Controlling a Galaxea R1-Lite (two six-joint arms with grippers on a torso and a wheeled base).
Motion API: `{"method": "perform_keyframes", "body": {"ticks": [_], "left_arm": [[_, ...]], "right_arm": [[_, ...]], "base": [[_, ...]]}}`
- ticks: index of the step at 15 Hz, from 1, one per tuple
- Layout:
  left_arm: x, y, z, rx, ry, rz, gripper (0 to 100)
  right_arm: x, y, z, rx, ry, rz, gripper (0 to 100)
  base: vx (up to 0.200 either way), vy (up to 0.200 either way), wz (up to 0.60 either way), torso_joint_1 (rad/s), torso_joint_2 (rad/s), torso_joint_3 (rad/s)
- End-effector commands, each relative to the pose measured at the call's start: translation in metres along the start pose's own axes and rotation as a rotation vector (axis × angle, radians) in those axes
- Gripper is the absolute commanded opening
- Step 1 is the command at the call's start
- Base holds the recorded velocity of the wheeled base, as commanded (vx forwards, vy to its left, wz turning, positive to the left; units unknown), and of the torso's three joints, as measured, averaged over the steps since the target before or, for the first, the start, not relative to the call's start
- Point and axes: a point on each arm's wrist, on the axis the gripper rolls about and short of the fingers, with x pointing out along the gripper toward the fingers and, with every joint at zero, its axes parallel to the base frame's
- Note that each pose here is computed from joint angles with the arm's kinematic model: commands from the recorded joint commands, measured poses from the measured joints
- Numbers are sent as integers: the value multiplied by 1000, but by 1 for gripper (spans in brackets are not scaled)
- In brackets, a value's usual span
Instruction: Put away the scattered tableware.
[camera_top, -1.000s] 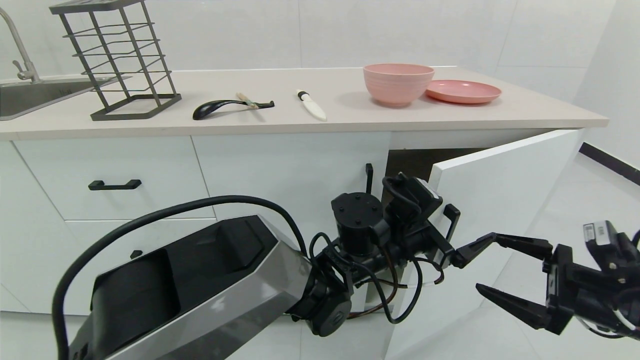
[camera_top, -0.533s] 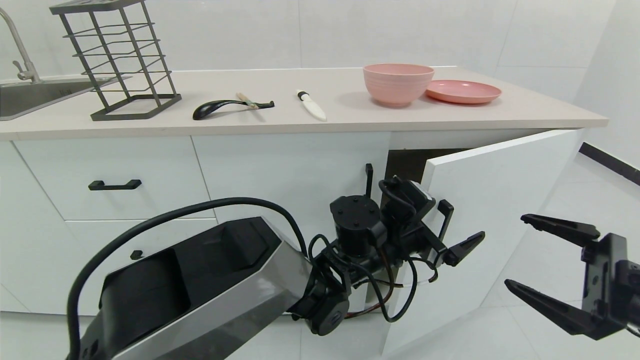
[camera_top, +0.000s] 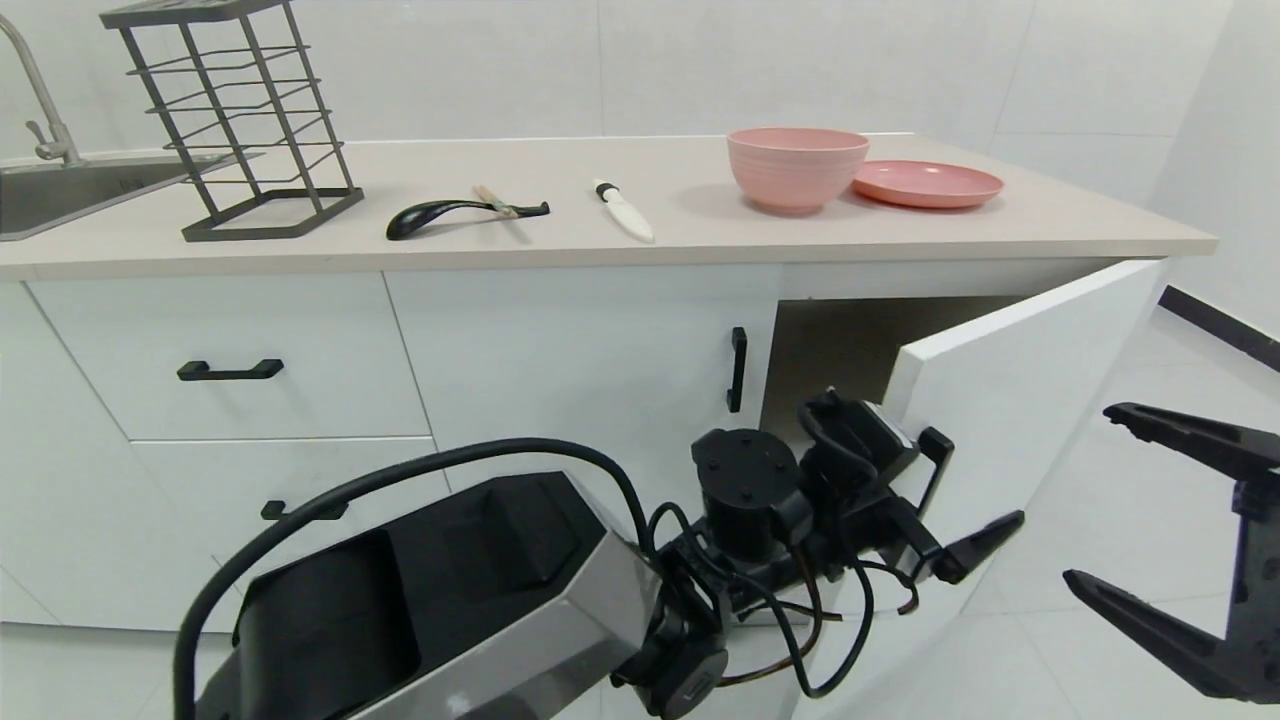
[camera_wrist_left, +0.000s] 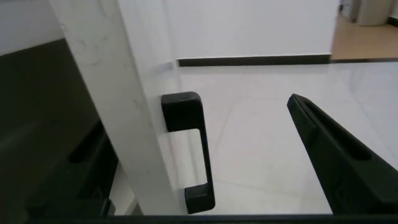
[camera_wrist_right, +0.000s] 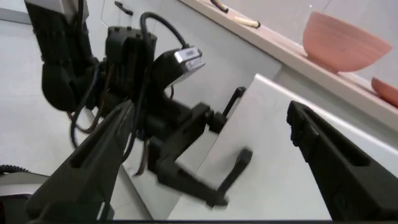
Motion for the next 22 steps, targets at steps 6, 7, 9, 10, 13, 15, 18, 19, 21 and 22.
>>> {"method": "perform_keyframes", "body": {"ticks": [6,7,9,10,13,15,18,19,21,22], "left_arm": [[14,-50,-11,-25,2,-106,100],[18,-55,-10,-26,-7,-117,100],[22,-64,-11,-28,-17,-137,100],[27,-71,-12,-30,-28,-150,100],[42,-93,-14,-59,-67,-193,100],[52,-127,-15,-77,-85,-259,100],[57,-168,-23,-139,-75,-329,100],[55,-162,-29,-140,-67,-315,100],[50,-110,-21,-109,-121,-211,100],[38,-70,-2,-80,-162,-132,100]], "right_arm": [[-11,-1,68,-284,-230,-56,100],[-10,-6,79,-326,-262,-70,100],[-9,-11,89,-366,-292,-78,100],[-9,-14,97,-392,-314,-89,100],[-12,-17,122,-483,-384,-109,100],[-15,-14,129,-512,-405,-115,100],[-20,-10,135,-538,-426,-118,100],[-21,-9,138,-551,-434,-122,100],[-24,-6,140,-559,-440,-125,100],[-24,-5,136,-548,-432,-123,100]], "base": [[0,0,0,0,0,0],[0,0,0,0,0,0],[0,0,0,0,0,0],[0,0,0,0,0,0],[0,0,0,0,0,0],[0,0,0,0,0,0],[0,0,0,0,0,0],[0,0,0,0,0,0],[0,0,0,0,0,0],[0,0,0,0,0,0]]}}
